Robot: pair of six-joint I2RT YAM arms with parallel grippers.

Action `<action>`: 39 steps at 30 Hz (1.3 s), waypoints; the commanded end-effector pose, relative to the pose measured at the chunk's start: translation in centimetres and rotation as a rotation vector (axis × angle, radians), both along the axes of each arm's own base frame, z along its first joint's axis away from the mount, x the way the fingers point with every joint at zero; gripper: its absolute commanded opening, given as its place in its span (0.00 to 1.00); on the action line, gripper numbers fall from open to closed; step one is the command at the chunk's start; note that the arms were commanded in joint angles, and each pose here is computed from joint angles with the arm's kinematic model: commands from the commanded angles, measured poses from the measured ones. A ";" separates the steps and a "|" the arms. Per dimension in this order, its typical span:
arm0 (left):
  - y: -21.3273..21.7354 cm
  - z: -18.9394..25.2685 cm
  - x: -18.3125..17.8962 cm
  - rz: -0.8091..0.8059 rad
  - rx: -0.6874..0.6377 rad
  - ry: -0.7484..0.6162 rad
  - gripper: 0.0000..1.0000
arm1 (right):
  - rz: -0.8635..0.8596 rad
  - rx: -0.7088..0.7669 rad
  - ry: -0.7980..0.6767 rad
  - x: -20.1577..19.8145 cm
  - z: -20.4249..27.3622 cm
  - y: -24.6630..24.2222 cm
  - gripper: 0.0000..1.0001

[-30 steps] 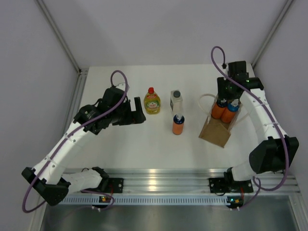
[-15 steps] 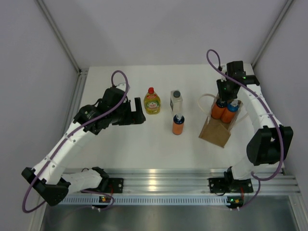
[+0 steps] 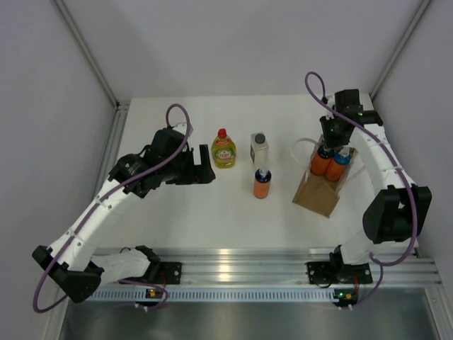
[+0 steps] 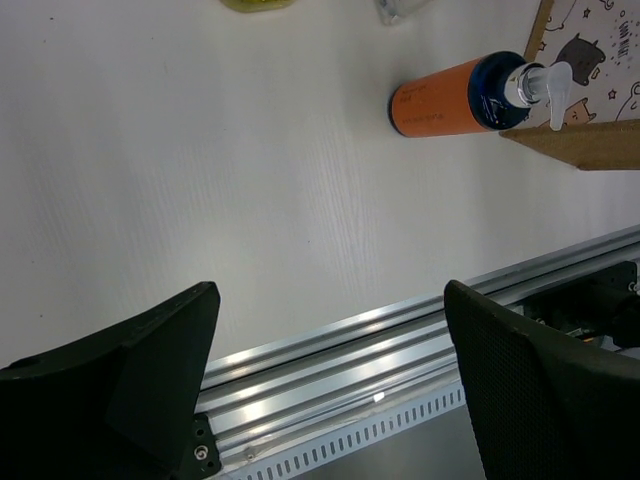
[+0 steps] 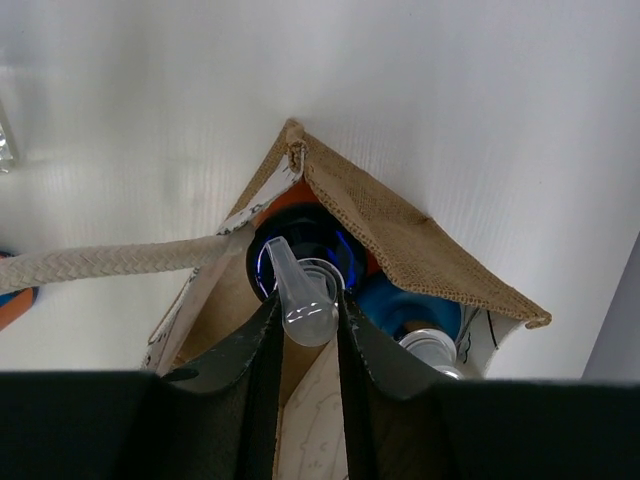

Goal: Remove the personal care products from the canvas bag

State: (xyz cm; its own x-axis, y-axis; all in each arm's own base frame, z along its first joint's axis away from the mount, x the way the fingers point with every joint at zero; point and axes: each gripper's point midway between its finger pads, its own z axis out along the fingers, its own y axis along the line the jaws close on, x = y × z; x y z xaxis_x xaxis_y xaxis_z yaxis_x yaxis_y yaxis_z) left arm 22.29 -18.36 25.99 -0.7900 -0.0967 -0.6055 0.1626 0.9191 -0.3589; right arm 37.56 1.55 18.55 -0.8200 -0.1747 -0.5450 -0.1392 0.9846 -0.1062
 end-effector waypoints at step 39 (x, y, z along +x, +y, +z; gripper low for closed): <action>-4.5 2.3 -1.1 -0.199 -0.157 -0.007 0.98 | -0.028 0.127 -0.283 1.6 7.3 0.2 0.00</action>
